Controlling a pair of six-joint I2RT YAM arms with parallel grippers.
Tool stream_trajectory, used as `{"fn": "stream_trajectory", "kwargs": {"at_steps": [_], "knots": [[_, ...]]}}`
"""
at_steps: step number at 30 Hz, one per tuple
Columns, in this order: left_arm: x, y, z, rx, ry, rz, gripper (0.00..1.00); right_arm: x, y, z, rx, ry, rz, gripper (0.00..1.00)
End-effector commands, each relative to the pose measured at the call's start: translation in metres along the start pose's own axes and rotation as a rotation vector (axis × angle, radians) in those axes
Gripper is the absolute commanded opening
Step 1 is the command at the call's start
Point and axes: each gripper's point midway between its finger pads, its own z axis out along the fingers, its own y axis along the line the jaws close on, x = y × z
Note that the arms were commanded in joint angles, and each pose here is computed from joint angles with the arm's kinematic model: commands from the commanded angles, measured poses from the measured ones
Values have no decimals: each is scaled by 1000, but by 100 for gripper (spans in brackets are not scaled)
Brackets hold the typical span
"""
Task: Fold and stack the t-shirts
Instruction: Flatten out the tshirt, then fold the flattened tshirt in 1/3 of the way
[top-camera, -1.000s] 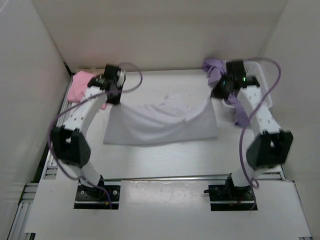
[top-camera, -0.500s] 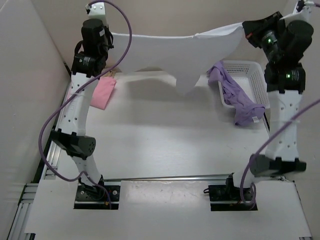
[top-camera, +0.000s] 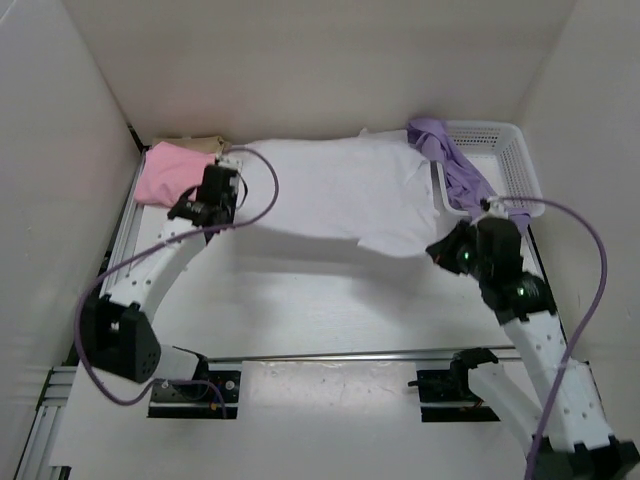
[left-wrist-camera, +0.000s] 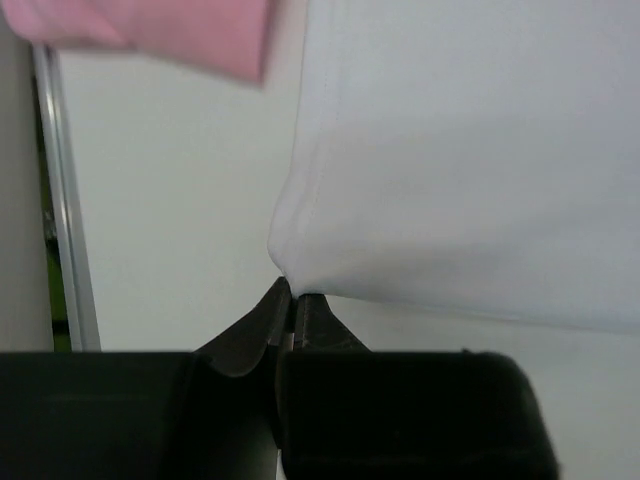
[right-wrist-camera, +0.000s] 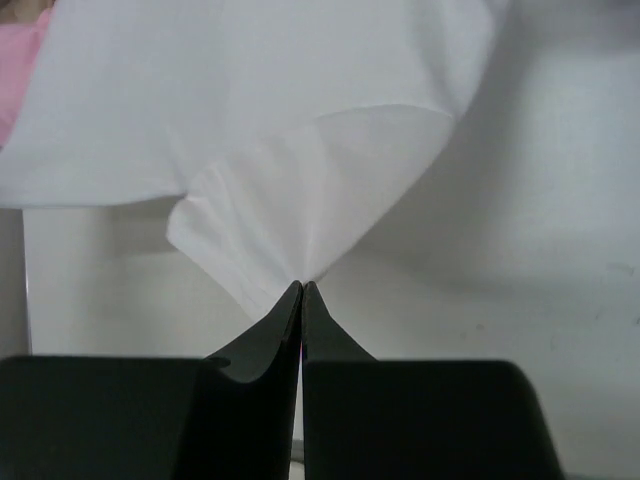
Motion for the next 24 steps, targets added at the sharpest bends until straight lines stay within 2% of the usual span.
{"fn": "stream_trajectory", "kwargs": {"at_steps": [1, 2, 3, 5, 9, 11, 15, 21, 23, 24], "knots": [[48, -7, -26, 35, 0, 40, 10, 39, -17, -25, 19, 13, 42, 0], [66, -10, -25, 41, 28, 60, 10, 73, -40, -18, 83, 94, 57, 0], [104, -11, -19, 39, 106, 95, 10, 88, -48, -17, 98, 126, 68, 0], [130, -10, -18, 38, 144, 112, 10, 122, -64, -10, 126, 191, 100, 0], [195, -12, -16, 67, 280, 158, 10, 158, -76, 4, 149, 269, 151, 0], [208, -13, -18, 79, 307, 167, 10, 157, -74, 11, 144, 262, 162, 0], [211, -13, -19, 84, 311, 158, 10, 144, -63, 26, 135, 259, 116, 0], [178, -4, -16, 78, 264, 74, 10, 114, -35, 52, 109, 281, -17, 0], [161, -1, -15, 76, 242, 49, 10, 92, -23, 60, 107, 244, -60, 0], [158, -1, -12, 77, 251, 51, 10, 93, -25, 68, 123, 273, -100, 0]]}}
